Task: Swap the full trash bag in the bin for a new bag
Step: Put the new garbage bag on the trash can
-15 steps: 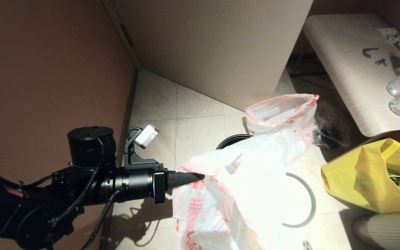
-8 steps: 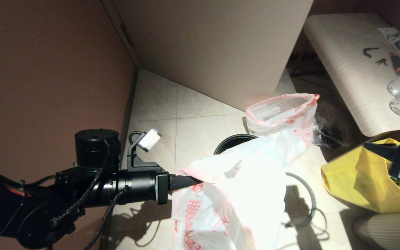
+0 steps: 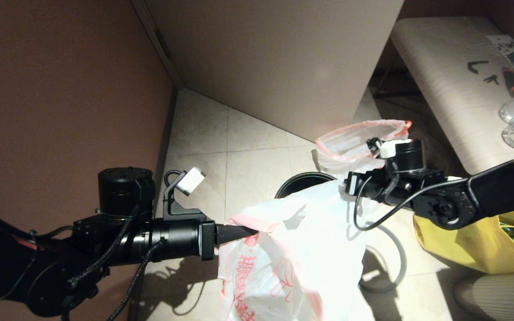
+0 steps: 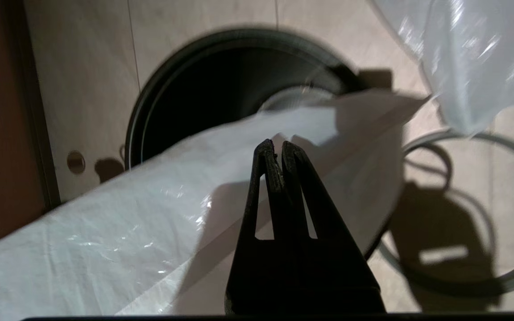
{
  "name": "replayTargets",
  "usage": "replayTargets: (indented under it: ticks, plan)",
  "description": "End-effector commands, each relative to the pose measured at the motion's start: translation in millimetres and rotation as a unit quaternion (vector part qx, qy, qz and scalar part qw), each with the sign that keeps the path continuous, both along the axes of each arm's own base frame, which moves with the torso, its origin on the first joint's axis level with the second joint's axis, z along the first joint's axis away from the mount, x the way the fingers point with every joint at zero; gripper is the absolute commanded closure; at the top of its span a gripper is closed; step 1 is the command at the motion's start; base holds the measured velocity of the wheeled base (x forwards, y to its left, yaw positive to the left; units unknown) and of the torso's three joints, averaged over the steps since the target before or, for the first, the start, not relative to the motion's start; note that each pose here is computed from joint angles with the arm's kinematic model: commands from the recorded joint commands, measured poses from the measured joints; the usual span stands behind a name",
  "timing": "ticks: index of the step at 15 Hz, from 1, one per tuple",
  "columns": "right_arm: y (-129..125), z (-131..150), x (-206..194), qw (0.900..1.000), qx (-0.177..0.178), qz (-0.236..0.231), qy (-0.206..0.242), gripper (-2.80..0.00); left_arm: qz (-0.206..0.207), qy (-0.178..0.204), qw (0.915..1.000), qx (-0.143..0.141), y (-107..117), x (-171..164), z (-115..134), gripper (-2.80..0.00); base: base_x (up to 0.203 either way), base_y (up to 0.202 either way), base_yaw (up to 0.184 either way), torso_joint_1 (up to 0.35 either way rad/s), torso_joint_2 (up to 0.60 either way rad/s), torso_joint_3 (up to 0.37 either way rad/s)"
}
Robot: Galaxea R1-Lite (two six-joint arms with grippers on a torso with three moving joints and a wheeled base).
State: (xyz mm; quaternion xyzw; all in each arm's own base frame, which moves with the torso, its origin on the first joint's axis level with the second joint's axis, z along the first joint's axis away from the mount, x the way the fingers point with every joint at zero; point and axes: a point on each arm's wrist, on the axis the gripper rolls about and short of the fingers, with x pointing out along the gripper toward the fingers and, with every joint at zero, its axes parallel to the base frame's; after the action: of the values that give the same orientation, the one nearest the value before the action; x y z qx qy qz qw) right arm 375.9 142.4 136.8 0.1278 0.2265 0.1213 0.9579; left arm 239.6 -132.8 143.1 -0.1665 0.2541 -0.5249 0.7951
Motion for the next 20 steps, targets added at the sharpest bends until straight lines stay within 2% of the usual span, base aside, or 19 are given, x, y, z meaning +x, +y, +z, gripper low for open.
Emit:
replayTargets:
  ticks: [1, 2, 5, 9, 12, 14, 17, 20]
  plan:
    - [27.8, -33.4, 4.1, 0.999, -0.009, 0.013, 0.043, 0.00, 0.001, 0.001, 1.0000, -0.001, -0.2, 2.0, -0.9, 0.00, 0.000, 0.000, 0.000, 0.000, 0.00, 0.000]
    - [38.1, -37.1, -1.7, 0.998, -0.007, 0.012, 0.054, 0.00, 0.009, 0.001, 1.0000, 0.001, 1.8, 3.3, -1.1, 0.00, 0.000, 0.000, 0.000, 0.000, 0.00, 0.000]
    - [45.6, -50.1, -9.4, 0.997, -0.023, 0.000, 0.072, 0.00, 0.017, 0.003, 0.9998, 0.002, 5.7, 5.1, -2.3, 0.00, 0.000, 0.000, 0.000, 0.000, 0.00, 0.000]
    - [57.9, -98.5, -3.5, 0.992, -0.045, 0.003, 0.117, 0.00, 0.020, 0.001, 0.9998, 0.001, 6.3, 5.8, -1.7, 0.00, 0.000, 0.000, 0.000, 0.000, 0.00, 0.000]
    - [68.9, -131.1, 15.9, 0.990, -0.052, 0.001, 0.128, 0.00, 0.044, -0.004, 0.9990, 0.009, 5.4, 9.1, -3.2, 0.00, 0.000, 0.000, 0.000, 0.000, 0.00, 0.000]
    - [76.7, -135.3, 33.9, 0.993, -0.050, -0.012, 0.108, 0.00, 0.056, -0.008, 0.9984, 0.011, 3.3, 14.6, -7.0, 0.00, 0.000, 0.000, 0.000, 0.000, 0.00, 0.000]
    - [86.9, -121.2, 55.3, 0.995, -0.046, -0.022, 0.083, 0.00, 0.076, -0.017, 0.9968, 0.015, -0.2, 24.4, -11.9, 0.00, 0.000, 0.000, 0.000, 0.000, 0.00, 0.000]
    - [86.0, -110.7, 56.5, 0.996, -0.056, -0.026, 0.072, 0.00, 0.086, -0.037, 0.9956, 0.009, -6.8, 36.2, -4.7, 0.00, 0.000, 0.000, 0.000, 0.000, 0.00, 0.000]
